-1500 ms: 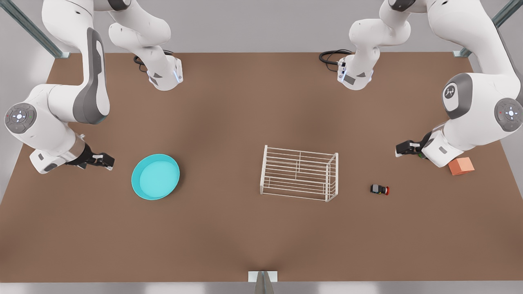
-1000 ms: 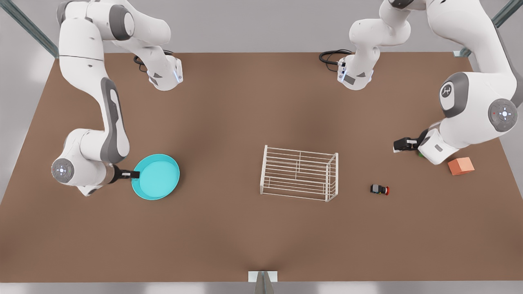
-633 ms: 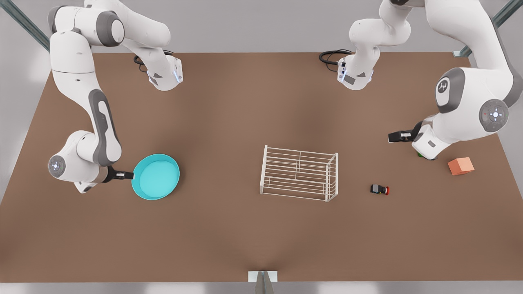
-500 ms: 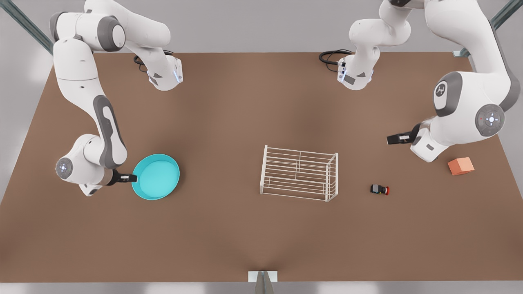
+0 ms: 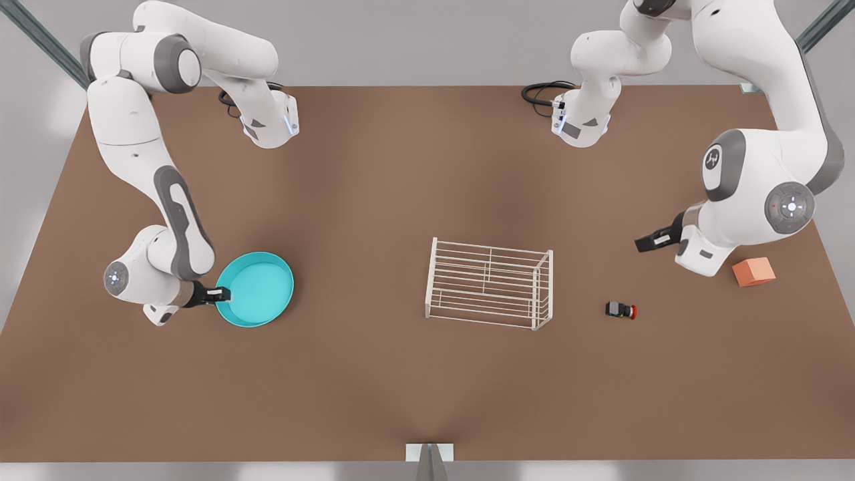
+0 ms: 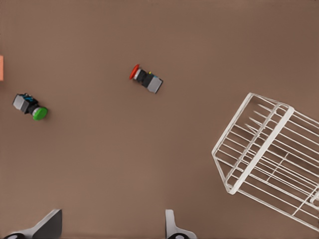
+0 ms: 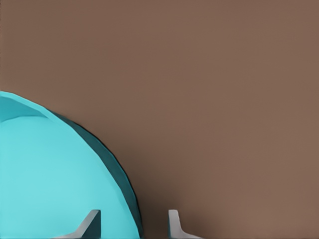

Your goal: Place the plate on the shelf with right arm and place the red button switch in the plate with left arm

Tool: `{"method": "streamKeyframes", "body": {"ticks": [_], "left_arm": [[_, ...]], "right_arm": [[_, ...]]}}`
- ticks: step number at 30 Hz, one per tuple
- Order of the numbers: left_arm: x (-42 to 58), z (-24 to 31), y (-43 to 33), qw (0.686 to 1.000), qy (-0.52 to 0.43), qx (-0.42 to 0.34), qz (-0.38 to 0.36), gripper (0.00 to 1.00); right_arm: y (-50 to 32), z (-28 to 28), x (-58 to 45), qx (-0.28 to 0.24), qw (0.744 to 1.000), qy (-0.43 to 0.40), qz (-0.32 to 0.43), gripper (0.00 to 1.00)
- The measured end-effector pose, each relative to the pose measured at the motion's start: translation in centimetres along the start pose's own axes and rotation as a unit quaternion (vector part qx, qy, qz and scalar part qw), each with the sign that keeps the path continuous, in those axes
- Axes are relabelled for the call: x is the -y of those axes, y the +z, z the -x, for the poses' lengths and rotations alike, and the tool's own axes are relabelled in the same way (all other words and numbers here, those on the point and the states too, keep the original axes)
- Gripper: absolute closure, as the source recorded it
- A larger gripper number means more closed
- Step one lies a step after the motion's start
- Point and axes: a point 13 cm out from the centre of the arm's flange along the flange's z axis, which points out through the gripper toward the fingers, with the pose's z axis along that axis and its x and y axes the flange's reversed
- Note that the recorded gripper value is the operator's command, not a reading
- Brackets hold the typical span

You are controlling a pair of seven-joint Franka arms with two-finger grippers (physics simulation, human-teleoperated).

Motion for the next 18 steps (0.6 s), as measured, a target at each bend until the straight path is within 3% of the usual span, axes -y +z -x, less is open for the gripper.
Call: {"method": "streamKeyframes", "body": {"ticks": [5,7,18], "left_arm": [[0.2,0.0,0.3,1.000,-0.026,-0.002,0.004,0.00],[0.2,0.1,0.4,0.999,-0.038,-0.003,0.004,0.00],[0.7,0.0,0.9,0.994,-0.110,-0.014,-0.003,0.00]], "right_arm": [[0.2,-0.1,-0.3,-0.002,1.000,-0.019,0.006,0.71],[0.2,-0.2,-0.3,-0.004,1.000,-0.026,0.008,0.75],[-3.1,0.5,-3.4,0.006,0.997,-0.065,0.034,0.79]]}}
